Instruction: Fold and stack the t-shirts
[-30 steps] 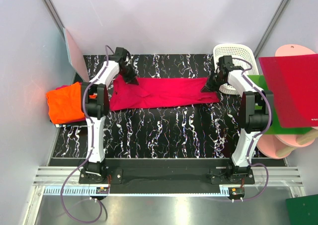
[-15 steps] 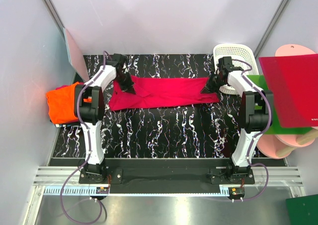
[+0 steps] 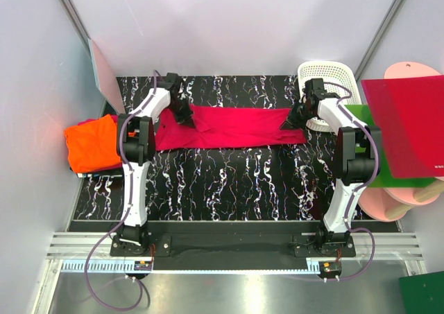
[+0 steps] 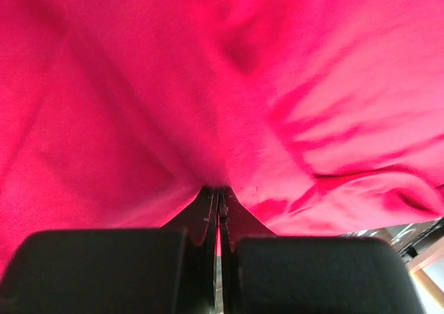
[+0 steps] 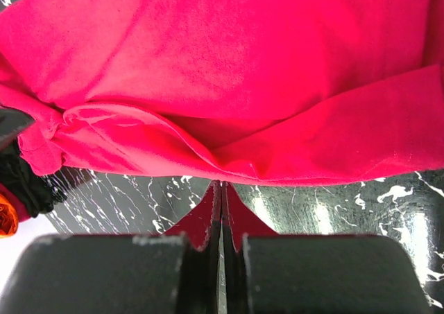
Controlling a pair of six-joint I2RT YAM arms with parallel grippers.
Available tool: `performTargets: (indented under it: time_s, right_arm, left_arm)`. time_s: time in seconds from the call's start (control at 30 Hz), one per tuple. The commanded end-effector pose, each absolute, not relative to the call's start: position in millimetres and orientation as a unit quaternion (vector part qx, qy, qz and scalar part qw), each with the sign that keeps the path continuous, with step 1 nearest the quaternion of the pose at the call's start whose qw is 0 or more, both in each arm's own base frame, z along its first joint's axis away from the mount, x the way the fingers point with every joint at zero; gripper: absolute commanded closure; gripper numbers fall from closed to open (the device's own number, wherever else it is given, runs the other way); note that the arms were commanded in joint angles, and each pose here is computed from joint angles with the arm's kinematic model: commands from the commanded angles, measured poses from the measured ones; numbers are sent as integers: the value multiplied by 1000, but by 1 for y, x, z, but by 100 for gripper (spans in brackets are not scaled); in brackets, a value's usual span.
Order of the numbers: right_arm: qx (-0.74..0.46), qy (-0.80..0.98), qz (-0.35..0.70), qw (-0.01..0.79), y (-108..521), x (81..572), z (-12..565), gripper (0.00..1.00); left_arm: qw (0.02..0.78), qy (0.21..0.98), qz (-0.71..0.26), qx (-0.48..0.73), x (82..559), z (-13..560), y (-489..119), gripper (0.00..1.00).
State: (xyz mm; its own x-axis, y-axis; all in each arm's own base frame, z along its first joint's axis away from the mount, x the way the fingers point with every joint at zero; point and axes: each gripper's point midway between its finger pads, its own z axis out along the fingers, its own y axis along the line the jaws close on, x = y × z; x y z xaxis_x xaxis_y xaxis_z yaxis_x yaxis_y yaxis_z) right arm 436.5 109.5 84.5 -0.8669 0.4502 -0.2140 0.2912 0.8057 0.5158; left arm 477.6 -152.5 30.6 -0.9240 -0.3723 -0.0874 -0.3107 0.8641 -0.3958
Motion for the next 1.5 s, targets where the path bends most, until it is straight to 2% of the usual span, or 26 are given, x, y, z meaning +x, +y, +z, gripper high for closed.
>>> performTargets:
  time_s: [0.0,0.1,0.33,0.47,0.6,0.73,0.87,1.03,1.17,1.27,1.47]
  right_arm:
    - [191,928,258,188,114,453,100,97]
    - [193,929,256,186,112,453,99,97]
    - [195,930,252,180,112,447,95,97]
    - [195,932,242,186,108,448,95,97]
    - [180,944,186,205,96,458,86,100]
    - [149,956,101,232,88,500,76,100]
    - [113,967,20,226,99,521,61,100]
    - [75,967,-74,230,106,545,43,100]
    - [68,973,-118,185,93,526,29,100]
    - [60,970,-172,164,77,507,30,100]
    - [34,977,-195,82,72,455,21,100]
  left_arm:
    - [158,945,-239,-160,515,78,-182,100]
    - [210,927,-263,-167,539,100,-188,100]
    - [243,897,-325,-178,570,105,-206,100]
    - [247,888,-352,-163,565,121,-211,100]
    - [223,898,-353,-139,531,132,-204,100]
    - [212,921,-299,-129,483,136,-183,100]
    - [195,956,-184,-119,452,108,-149,100]
    - [156,979,-77,-102,444,76,-124,100]
    - [67,993,-25,-89,431,51,-113,100]
    - [34,996,7,-80,430,42,-106,100]
    - [27,994,58,-83,434,34,-89,100]
